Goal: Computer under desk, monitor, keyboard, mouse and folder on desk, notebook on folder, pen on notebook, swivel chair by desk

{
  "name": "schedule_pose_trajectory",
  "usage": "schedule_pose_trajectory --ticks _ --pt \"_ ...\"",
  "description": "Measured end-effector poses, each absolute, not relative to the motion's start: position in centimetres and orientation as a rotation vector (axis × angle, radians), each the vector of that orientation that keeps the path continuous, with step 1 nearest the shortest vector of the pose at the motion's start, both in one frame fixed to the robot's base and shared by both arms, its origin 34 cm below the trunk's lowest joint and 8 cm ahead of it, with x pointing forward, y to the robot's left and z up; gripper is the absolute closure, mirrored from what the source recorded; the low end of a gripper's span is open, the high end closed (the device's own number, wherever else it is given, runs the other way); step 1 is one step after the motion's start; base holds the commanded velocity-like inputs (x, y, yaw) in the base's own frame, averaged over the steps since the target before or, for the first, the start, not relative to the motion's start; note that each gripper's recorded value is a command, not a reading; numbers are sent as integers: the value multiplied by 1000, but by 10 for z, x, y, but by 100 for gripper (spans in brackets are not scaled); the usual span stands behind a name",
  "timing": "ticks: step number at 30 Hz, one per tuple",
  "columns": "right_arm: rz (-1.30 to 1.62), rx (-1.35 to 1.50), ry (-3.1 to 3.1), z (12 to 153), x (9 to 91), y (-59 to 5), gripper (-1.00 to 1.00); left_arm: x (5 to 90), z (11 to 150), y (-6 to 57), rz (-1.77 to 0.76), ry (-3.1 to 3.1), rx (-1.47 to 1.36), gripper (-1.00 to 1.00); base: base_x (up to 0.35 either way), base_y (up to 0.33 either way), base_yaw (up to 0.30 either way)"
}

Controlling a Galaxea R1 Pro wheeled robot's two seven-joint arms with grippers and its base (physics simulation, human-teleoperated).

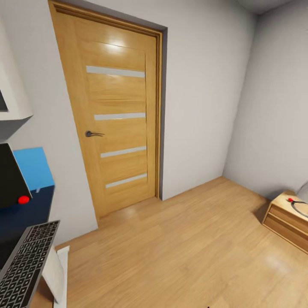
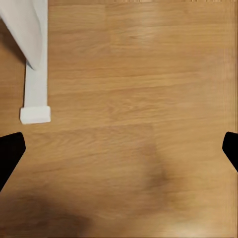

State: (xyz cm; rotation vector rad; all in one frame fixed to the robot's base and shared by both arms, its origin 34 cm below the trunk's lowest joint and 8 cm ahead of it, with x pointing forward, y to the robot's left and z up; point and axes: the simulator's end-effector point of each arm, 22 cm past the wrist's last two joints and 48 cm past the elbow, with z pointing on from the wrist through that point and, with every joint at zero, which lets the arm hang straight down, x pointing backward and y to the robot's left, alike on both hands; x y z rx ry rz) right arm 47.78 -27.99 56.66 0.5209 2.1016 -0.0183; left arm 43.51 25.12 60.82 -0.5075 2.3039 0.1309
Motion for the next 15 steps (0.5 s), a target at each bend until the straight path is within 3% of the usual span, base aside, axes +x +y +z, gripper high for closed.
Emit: schedule_pose_trajectory --ticks 15 --pt "-16 519 2104 566 477 -278 -100 435 608 251 132 2304 -507 -100 320 0 -1"
